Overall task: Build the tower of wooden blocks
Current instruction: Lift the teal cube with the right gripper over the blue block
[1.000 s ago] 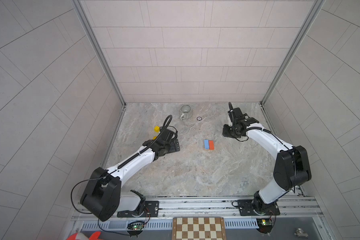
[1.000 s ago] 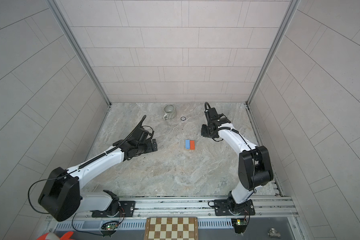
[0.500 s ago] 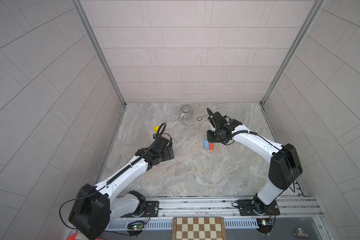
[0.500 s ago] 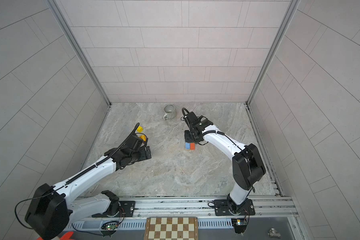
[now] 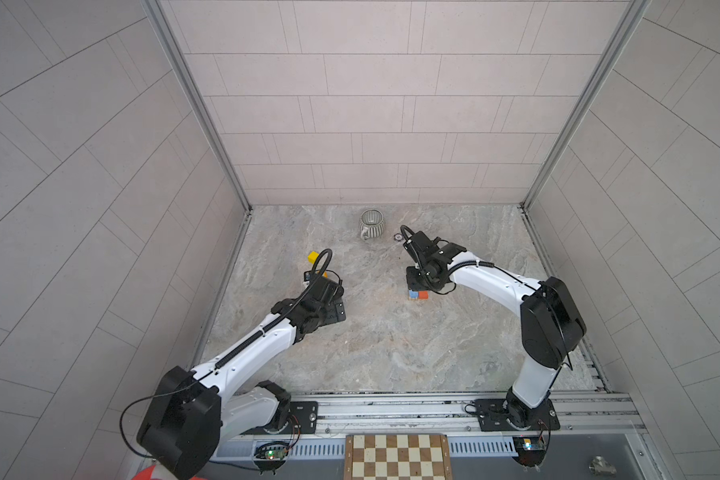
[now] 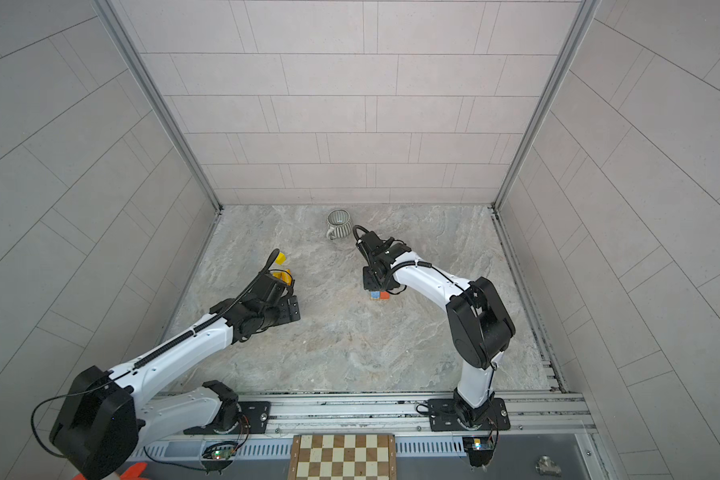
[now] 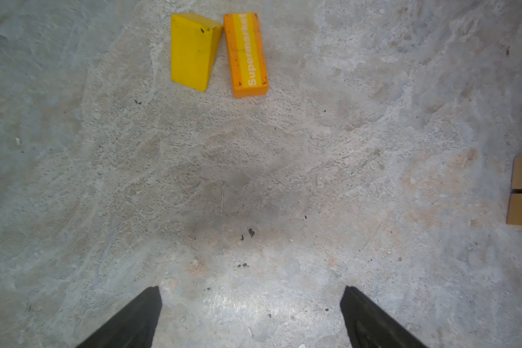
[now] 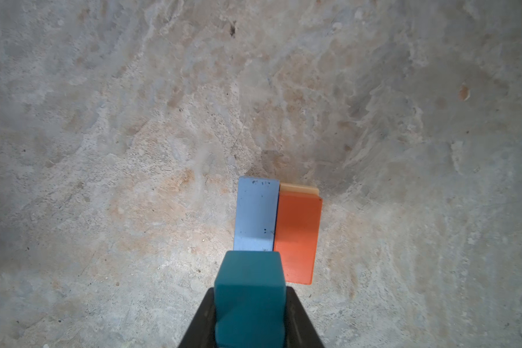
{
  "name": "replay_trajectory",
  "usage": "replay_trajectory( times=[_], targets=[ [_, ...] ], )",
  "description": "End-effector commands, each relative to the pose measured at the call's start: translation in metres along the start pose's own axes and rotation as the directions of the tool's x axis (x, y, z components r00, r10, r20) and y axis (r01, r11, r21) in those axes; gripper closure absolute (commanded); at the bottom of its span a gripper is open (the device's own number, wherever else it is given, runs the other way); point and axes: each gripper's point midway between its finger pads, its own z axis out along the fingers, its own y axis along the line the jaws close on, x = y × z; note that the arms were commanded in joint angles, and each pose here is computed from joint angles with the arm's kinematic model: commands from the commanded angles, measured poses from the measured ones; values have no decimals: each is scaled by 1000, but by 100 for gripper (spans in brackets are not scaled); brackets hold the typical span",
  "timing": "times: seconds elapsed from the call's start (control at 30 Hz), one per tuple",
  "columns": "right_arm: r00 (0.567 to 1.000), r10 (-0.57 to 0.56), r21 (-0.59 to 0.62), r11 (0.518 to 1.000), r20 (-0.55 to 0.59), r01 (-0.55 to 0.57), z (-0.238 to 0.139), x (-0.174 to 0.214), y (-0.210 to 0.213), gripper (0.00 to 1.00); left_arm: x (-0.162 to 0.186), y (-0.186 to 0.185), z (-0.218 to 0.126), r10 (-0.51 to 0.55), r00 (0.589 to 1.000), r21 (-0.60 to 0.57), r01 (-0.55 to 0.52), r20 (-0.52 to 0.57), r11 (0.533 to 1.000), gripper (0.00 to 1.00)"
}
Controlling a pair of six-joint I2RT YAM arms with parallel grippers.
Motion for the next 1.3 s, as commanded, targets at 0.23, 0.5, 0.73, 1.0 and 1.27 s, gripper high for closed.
replay_trajectory(
  times=[0.23,0.5,0.73,1.0,1.27],
  targets=[
    [1000,24,37,999,1,-24,12,-1,0,74,-2,7,2,-10,999,-18,10,31,1000,0],
    [1000,30,43,999,1,-30,19,-5,2,74,-2,8,6,-8,999,-23,9,31,1000,0],
    [1000,28,54,998,0,-28,22,-7,3,74,-3,8,7,-6,999,-23,6,34,1000,0],
    [999,38,60,998,-5,-37,27,-6,3,74,-2,9,8,-3,1000,-26,4,31,1000,0],
    [999,36,72,997,-15,-35,33,-4,1,71,-2,8,8,-3,999,-23,4,33,1000,0]
  ],
)
